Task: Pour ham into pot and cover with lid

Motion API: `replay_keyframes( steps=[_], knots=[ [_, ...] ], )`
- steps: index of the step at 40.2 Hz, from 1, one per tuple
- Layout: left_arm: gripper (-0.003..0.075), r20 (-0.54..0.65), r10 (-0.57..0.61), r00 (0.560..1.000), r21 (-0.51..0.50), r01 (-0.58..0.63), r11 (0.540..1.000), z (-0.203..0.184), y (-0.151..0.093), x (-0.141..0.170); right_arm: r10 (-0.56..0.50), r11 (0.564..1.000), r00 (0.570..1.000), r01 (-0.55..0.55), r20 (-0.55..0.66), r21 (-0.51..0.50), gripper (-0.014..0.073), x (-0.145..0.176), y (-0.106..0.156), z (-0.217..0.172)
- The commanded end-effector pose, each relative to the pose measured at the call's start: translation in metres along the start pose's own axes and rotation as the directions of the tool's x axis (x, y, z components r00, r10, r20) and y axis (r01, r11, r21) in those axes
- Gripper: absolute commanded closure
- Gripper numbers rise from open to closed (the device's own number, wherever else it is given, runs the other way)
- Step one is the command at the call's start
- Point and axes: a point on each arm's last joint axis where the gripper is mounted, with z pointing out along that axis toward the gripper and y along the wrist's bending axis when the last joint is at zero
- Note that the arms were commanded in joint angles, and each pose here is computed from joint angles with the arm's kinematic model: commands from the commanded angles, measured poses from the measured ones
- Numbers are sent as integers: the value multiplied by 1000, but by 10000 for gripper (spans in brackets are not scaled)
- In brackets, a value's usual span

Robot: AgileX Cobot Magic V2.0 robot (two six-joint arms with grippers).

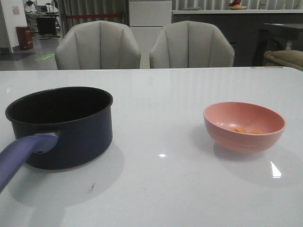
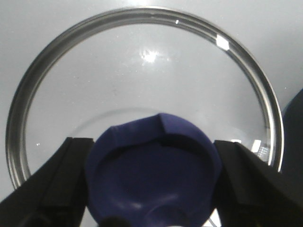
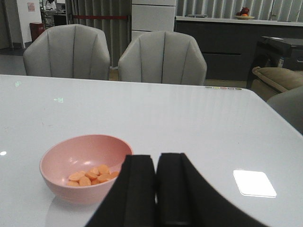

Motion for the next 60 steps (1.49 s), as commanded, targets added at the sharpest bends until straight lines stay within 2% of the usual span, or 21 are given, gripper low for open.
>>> replay_keyframes(
  steps=[1, 14, 17, 26, 37, 43, 49, 56, 60],
  knots=[
    [365, 83, -16, 996, 10, 15, 1000, -1, -1, -13, -16, 1000, 994, 16, 111, -3, 446, -11, 1, -2],
    [361, 45, 12, 999, -2, -12, 1000, 33, 4, -14, -16, 1000, 994, 16, 111, -3, 446, -11, 1, -2],
    [332, 51, 29, 998, -2, -29, 1000, 34, 2, -15, -16, 1000, 994, 16, 111, -3, 446, -11, 1, -2],
    [176, 39, 63, 997, 2, -63, 998, 43, -7, -14, -16, 1000, 994, 16, 111, -3, 446, -11, 1, -2],
    [154, -20, 85, 996, 4, -85, 996, 52, -9, -10, -16, 1000, 994, 16, 111, -3, 446, -11, 1, -2],
    [143, -29, 117, 993, -6, -117, 993, 43, -10, -15, -16, 1000, 994, 16, 111, -3, 446, -11, 1, -2],
    [146, 19, 145, 989, -21, -144, 989, 21, -13, -17, -16, 1000, 994, 16, 111, -3, 446, -11, 1, -2],
    [147, 133, 176, 975, -26, -174, 984, -18, -25, -16, -16, 1000, 994, 16, 111, -3, 446, -11, 1, -2],
    [147, 235, 195, 952, -31, -193, 981, -45, -34, -10, -16, 1000, 994, 16, 111, -3, 446, -11, 1, -2]
  ],
)
